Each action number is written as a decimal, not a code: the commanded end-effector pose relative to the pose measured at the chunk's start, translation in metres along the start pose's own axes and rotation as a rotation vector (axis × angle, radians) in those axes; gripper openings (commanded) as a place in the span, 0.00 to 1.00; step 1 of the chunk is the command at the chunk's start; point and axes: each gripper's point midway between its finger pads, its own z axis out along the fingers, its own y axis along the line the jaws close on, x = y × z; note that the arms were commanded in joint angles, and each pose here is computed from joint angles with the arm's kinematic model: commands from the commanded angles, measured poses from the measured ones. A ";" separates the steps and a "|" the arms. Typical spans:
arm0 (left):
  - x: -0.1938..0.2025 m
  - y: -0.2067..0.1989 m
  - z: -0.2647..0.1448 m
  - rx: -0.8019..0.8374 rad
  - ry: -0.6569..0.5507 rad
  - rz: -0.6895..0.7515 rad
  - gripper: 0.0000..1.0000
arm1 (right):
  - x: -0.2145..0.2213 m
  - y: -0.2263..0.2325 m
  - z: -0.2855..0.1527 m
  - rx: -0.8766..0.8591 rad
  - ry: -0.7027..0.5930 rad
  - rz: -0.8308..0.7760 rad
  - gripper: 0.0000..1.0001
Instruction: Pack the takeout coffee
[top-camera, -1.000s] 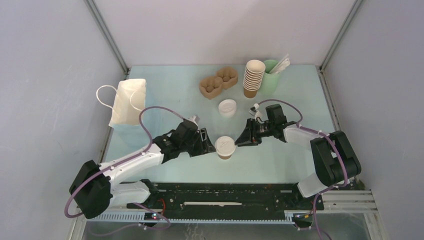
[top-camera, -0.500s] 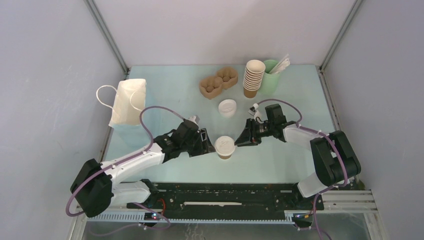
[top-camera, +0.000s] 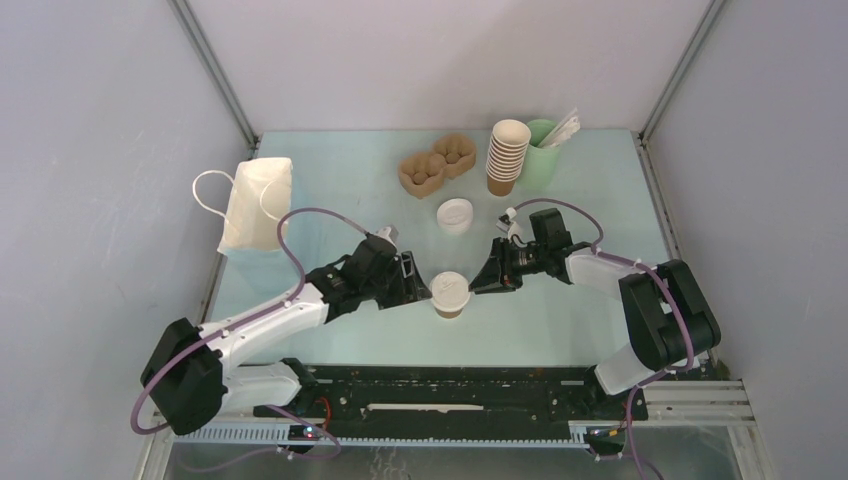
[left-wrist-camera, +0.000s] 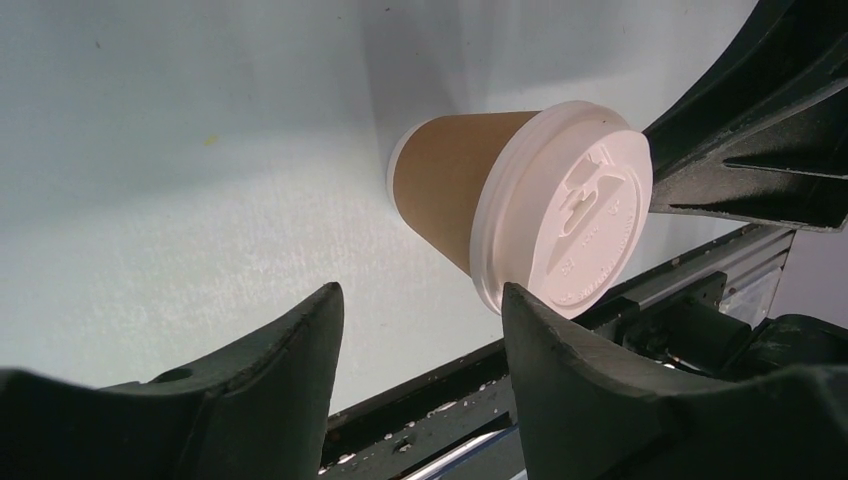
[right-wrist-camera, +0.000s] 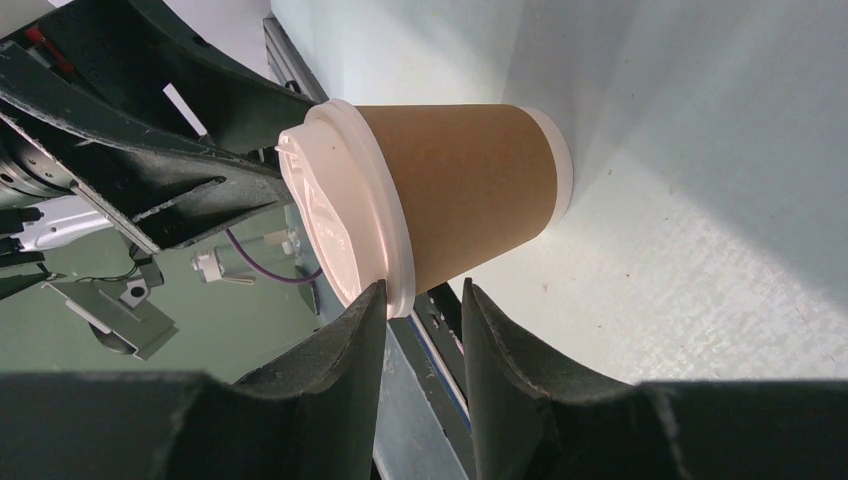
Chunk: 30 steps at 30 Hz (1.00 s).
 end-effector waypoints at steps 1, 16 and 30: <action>-0.020 -0.013 -0.004 0.024 -0.056 0.022 0.64 | -0.010 0.010 0.000 -0.014 -0.013 -0.056 0.42; -0.001 0.010 0.017 -0.066 0.012 0.025 0.60 | 0.000 0.000 0.010 0.062 0.028 -0.027 0.42; 0.025 0.050 0.031 -0.201 0.073 0.028 0.55 | 0.033 -0.086 0.023 0.358 0.038 0.192 0.31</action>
